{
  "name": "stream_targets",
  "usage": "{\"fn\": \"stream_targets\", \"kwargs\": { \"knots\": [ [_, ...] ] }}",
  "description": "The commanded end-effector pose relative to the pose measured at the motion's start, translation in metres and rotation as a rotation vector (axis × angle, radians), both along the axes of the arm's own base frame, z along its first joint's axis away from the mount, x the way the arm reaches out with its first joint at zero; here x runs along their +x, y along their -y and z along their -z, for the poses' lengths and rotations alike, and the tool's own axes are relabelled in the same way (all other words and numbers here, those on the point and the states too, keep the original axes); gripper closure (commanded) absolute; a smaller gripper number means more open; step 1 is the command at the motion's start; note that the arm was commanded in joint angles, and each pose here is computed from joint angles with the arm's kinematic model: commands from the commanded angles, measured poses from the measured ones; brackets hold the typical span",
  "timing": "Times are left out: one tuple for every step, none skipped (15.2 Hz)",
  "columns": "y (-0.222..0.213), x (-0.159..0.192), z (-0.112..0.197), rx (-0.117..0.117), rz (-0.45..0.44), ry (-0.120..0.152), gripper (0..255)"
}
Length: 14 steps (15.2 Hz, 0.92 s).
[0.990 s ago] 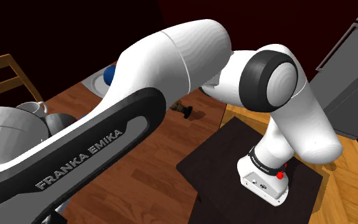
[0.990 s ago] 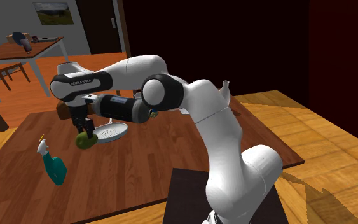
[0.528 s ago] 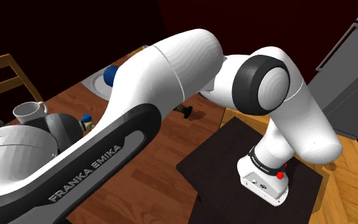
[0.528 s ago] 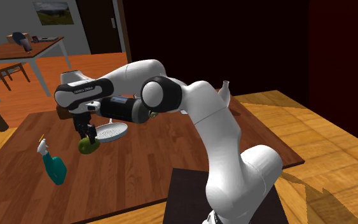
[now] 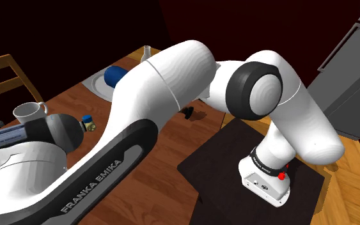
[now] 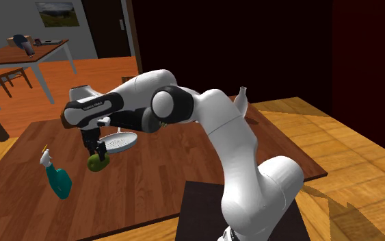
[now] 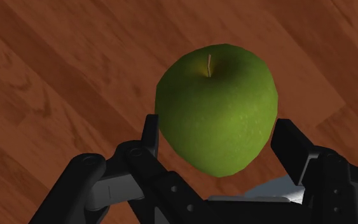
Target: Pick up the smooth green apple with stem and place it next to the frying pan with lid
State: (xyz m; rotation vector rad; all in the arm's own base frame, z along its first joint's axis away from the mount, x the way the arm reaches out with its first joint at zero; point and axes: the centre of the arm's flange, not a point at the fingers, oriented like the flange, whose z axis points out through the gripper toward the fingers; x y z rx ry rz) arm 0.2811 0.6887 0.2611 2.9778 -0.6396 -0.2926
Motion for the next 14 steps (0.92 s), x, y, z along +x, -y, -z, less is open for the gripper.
{"fn": "stream_targets", "kwargs": {
  "knots": [
    [-0.001, 0.0, 0.012, 0.0, 0.0, 0.0, 255],
    [-0.001, 0.0, 0.017, 0.0, 0.0, 0.0, 255],
    [-0.001, 0.0, 0.022, 0.0, 0.0, 0.0, 255],
    [-0.001, 0.0, 0.027, 0.0, 0.0, 0.0, 255],
    [-0.001, 0.0, 0.033, 0.0, 0.0, 0.0, 255],
    [-0.001, 0.0, 0.038, 0.0, 0.0, 0.0, 255],
    [-0.001, 0.0, 0.043, 0.0, 0.0, 0.0, 255],
    [-0.001, 0.0, 0.047, 0.0, 0.0, 0.0, 255],
    [-0.001, 0.0, 0.047, 0.0, 0.0, 0.0, 255],
    [-0.001, 0.0, 0.047, 0.0, 0.0, 0.0, 255],
    [-0.001, 0.0, 0.047, 0.0, 0.0, 0.0, 255],
    [-0.001, 0.0, 0.047, 0.0, 0.0, 0.0, 255],
    [-0.001, 0.0, 0.047, 0.0, 0.0, 0.0, 255],
    [-0.001, 0.0, 0.047, 0.0, 0.0, 0.0, 255]
  ]
}}
